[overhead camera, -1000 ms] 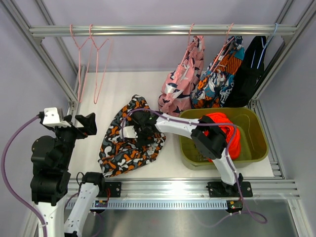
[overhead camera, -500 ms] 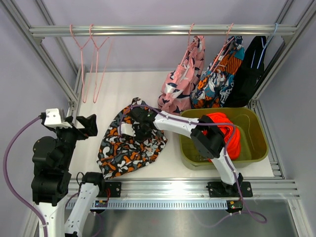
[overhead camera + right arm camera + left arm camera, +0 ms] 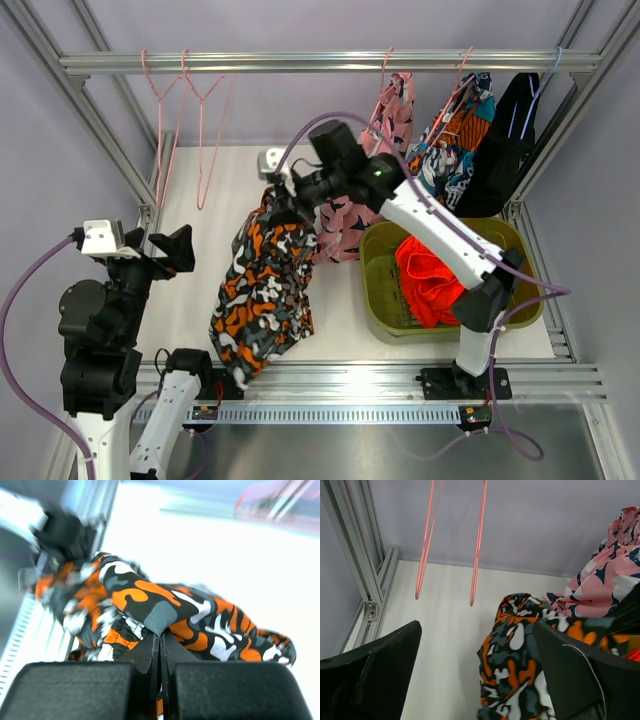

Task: Remove the shorts from the hanger

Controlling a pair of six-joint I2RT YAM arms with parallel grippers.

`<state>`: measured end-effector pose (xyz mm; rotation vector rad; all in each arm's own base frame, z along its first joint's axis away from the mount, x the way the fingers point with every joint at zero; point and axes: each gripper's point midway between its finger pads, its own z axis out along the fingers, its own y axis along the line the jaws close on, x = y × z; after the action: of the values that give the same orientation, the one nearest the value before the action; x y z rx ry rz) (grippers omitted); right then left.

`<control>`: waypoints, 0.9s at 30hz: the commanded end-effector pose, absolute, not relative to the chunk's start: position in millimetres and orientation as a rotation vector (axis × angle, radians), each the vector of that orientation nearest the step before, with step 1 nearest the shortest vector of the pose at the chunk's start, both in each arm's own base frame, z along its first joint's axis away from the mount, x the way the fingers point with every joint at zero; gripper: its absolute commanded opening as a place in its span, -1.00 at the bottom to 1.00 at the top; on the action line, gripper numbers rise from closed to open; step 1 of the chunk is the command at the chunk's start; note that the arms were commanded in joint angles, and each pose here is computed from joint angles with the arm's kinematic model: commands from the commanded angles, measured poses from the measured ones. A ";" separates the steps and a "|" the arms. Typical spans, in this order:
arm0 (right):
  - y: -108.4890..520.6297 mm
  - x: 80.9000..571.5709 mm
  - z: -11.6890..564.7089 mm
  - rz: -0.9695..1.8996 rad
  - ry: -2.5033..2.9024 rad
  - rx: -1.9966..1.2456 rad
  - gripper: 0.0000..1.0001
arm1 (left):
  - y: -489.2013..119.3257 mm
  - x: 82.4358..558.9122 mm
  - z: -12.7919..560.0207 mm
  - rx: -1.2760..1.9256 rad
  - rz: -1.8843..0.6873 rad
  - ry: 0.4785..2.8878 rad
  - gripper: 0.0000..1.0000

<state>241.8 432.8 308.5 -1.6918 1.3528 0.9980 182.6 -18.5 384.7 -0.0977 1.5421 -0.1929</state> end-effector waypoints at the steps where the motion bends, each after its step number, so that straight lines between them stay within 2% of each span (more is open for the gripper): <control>1: 407.8 208.3 380.9 1.245 1.218 -1.641 -1.00 | -21.6 179.9 418.0 -0.079 -0.216 1.437 0.98; 6: 375.9 205.5 458.9 1.265 1.107 -1.488 -1.00 | -27.0 181.2 424.6 -0.057 -0.242 1.411 0.98; 13: 312.5 217.0 601.8 0.978 0.887 -1.181 -1.00 | -37.1 195.2 426.5 -0.021 -0.283 1.405 0.97; 19: 238.6 229.4 696.0 0.720 0.792 -0.861 -1.00 | -43.7 210.8 422.9 -0.006 -0.313 1.401 0.98; 22: 200.2 227.1 728.5 0.578 0.734 -0.740 -1.00 | -46.7 218.6 420.5 0.000 -0.327 1.402 0.98; 27: 152.2 228.5 745.6 0.382 0.736 -0.613 -1.00 | -51.9 228.8 417.3 0.009 -0.353 1.403 0.98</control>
<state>224.0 183.4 725.1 -0.7470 0.7555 0.5069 223.1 -44.6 398.6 -0.0168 1.4786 -0.3117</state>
